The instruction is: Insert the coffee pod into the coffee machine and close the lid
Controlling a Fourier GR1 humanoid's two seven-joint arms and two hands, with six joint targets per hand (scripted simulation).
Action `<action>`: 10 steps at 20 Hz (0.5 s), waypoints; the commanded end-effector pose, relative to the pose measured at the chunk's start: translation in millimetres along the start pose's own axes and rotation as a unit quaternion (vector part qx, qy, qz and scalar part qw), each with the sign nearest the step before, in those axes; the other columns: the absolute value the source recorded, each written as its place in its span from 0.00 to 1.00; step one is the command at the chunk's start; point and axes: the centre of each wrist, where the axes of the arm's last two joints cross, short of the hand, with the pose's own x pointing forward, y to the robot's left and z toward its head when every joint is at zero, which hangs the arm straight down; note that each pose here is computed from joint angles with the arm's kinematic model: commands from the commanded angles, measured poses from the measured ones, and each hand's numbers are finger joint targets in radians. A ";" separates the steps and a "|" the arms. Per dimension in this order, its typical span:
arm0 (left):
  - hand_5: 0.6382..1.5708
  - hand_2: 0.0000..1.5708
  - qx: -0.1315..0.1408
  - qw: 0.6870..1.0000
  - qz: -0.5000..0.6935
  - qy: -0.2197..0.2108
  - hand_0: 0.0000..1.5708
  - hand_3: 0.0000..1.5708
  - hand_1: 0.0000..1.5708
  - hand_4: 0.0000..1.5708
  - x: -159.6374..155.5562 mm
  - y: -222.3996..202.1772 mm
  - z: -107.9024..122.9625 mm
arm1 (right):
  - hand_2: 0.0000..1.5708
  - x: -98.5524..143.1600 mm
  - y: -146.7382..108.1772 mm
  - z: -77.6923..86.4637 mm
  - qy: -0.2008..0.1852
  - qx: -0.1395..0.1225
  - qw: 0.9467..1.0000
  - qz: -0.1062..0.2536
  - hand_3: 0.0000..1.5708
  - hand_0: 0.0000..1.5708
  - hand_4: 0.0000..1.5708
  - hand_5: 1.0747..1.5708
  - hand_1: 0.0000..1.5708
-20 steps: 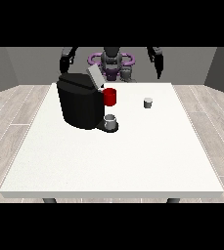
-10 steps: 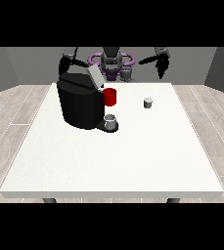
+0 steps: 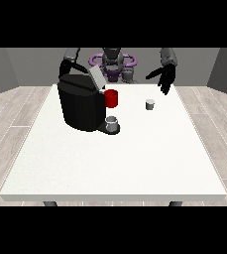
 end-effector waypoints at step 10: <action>1.00 0.00 -0.023 0.994 -0.099 0.032 0.00 0.00 0.00 0.00 -19.9 4.1 -34.9 | 0.00 13.9 24.0 -21.9 0.012 0.016 0.999 -0.033 0.00 0.00 0.00 1.00 0.00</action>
